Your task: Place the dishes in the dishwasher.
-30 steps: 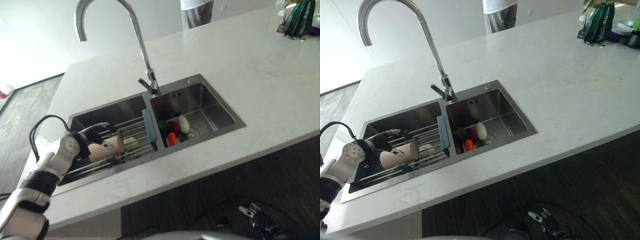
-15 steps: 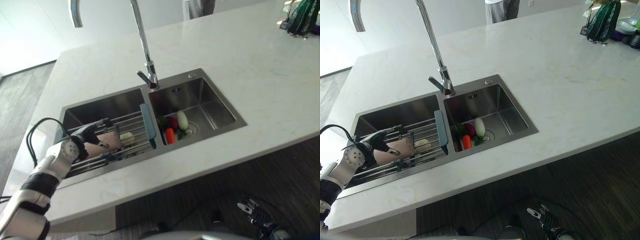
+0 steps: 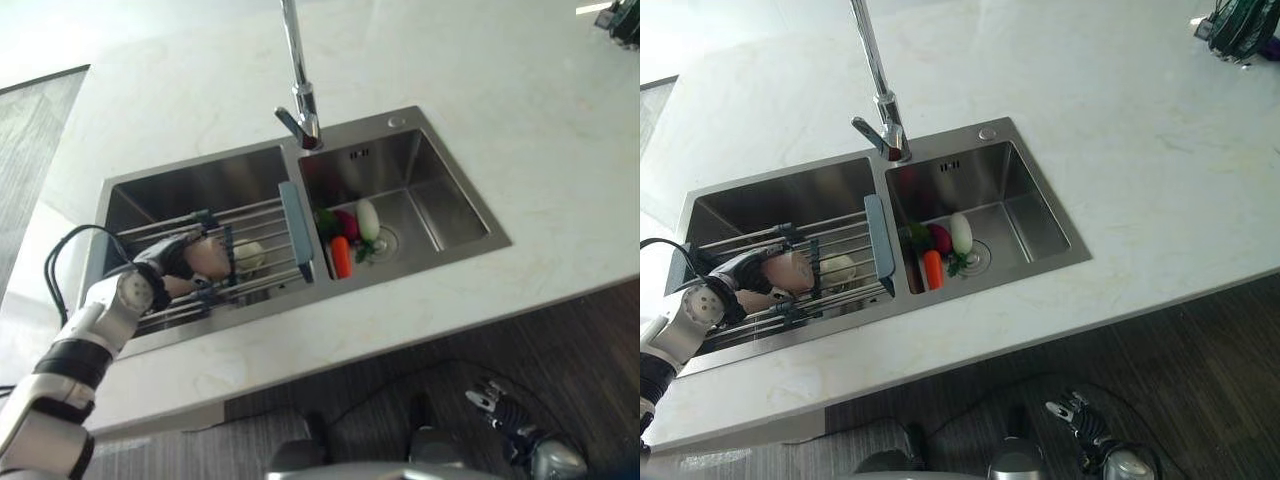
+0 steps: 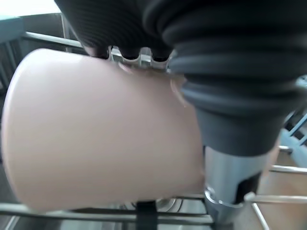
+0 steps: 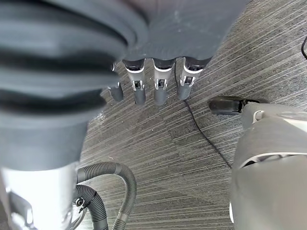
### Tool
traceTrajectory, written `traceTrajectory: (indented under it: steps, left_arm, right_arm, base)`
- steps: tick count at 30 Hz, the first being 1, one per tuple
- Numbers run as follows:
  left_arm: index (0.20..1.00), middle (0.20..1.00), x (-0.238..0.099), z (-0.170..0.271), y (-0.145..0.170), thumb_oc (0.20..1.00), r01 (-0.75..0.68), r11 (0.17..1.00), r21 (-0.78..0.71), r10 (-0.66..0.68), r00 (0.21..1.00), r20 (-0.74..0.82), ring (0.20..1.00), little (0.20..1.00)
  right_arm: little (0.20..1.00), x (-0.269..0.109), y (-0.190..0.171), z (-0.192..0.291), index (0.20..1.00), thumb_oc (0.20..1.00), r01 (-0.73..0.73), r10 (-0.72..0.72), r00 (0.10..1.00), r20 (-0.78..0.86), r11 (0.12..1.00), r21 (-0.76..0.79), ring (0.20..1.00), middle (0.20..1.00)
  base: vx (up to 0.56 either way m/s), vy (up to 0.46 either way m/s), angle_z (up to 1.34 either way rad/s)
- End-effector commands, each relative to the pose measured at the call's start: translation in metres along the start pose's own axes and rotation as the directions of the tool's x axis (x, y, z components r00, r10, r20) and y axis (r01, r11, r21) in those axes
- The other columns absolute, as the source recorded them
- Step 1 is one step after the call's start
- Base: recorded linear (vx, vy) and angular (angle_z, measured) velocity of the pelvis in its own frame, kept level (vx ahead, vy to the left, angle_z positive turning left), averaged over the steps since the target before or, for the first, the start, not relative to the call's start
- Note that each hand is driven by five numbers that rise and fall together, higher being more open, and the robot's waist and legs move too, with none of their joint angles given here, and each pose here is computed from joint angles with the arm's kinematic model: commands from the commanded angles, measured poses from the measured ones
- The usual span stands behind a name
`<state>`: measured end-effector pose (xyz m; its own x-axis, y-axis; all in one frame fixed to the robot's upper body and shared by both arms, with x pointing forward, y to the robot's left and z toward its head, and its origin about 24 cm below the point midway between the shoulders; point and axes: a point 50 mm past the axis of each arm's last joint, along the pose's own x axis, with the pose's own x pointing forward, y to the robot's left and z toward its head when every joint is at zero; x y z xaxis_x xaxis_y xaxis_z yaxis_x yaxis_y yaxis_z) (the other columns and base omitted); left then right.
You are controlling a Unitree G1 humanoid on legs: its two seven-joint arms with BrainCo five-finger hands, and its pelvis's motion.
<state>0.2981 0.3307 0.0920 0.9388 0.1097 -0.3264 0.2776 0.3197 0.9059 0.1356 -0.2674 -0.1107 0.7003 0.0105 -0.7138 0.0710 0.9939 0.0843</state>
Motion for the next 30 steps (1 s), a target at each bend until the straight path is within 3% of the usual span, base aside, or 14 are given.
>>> traceTrajectory:
  steps: [1, 14, 30]
  left_arm:
    - [1.0, 1.0, -0.003, -0.001, 0.063, 1.0, -0.185, 0.981, 0.051, 0.186, 0.982, -0.015, 1.0, 1.0]
    - [1.0, 1.0, -0.015, -0.013, 0.08, 1.0, -0.194, 0.979, 0.061, 0.197, 0.979, -0.046, 1.0, 1.0]
    - [1.0, 1.0, -0.022, -0.024, 0.076, 1.0, -0.17, 0.984, 0.046, 0.174, 0.98, -0.099, 1.0, 1.0]
  right_arm:
    - [1.0, 0.001, -0.001, 0.022, 1.0, 1.0, -0.013, 0.014, 0.994, 0.104, 1.0, -0.012, 1.0, 1.0]
    - [1.0, 0.001, 0.001, 0.028, 1.0, 1.0, -0.02, 0.021, 0.992, 0.126, 1.0, -0.003, 1.0, 1.0]
    - [1.0, 0.0, -0.004, 0.033, 1.0, 1.0, -0.008, 0.008, 0.99, 0.14, 1.0, 0.004, 1.0, 1.0]
  base:
    - [-0.04, -0.006, 0.02]
    - [-0.03, -0.004, 0.03]
    - [0.0, -0.001, 0.02]
